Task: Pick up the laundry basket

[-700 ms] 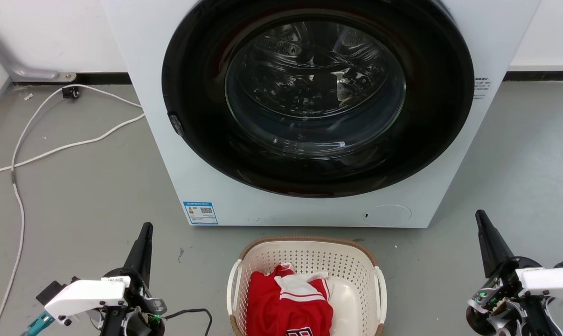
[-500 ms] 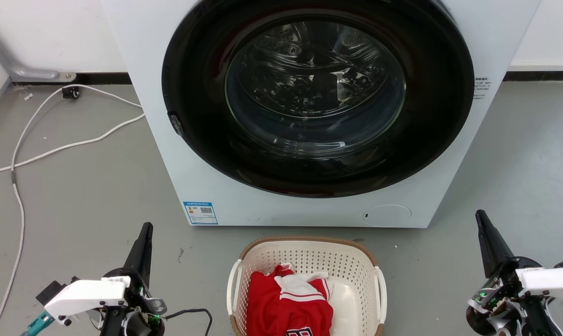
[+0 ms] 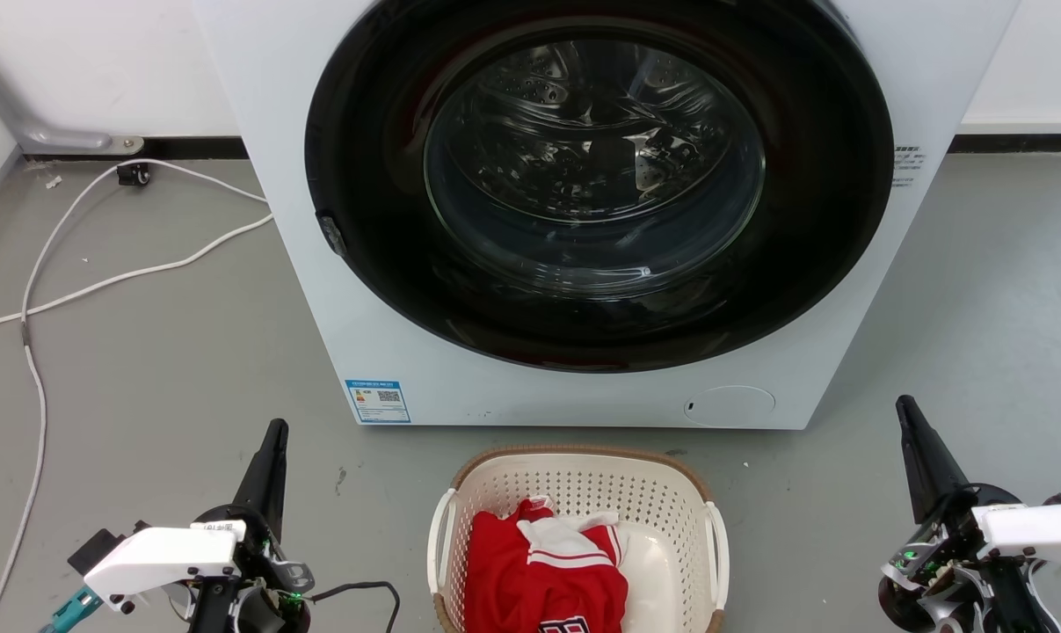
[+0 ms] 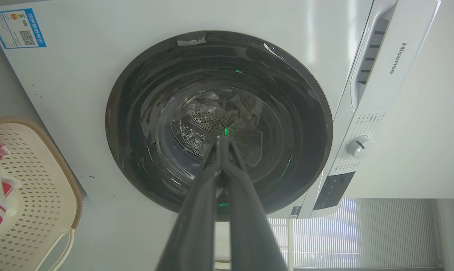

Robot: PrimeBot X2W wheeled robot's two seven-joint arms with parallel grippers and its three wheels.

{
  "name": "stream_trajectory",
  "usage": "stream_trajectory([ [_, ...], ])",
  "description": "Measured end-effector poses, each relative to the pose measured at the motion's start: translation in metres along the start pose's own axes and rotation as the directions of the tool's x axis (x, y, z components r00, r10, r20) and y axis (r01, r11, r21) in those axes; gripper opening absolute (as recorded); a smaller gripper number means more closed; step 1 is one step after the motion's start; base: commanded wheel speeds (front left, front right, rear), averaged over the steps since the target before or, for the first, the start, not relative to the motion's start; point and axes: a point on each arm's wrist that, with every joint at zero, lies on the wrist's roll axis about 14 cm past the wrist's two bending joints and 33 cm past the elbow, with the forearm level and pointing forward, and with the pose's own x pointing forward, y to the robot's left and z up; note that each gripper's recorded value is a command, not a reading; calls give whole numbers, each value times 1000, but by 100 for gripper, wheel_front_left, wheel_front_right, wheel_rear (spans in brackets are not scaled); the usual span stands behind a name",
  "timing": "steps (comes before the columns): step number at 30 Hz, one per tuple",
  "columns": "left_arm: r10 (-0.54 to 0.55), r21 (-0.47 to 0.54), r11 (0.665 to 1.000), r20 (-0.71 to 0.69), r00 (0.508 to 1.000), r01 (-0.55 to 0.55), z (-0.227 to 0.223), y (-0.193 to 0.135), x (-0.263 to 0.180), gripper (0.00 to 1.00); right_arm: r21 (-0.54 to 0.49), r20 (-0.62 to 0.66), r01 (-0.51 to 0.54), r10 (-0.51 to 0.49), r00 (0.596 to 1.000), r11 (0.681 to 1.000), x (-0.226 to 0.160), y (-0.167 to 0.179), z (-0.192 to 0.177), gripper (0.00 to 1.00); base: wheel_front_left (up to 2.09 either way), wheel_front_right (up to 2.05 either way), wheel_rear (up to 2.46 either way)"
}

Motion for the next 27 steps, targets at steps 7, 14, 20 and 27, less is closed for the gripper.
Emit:
stream_trajectory([
  [7,0,0,1000,0,1000,0,0,0,0,0,0,0,0,0,1000,1000,0,0,0,0,0,0,0],
  [14,0,0,1000,0,1000,0,0,0,0,0,1,1,0,0,1000,1000,0,0,0,0,0,0,0],
  [20,79,-11,997,3,997,-79,-1,27,-12,100,10,6,79,-79,997,997,-12,-27,0,100,0,0,0],
  [27,72,12,997,37,997,-73,4,25,-14,100,7,37,79,-79,996,997,-15,-27,4,100,0,0,0],
])
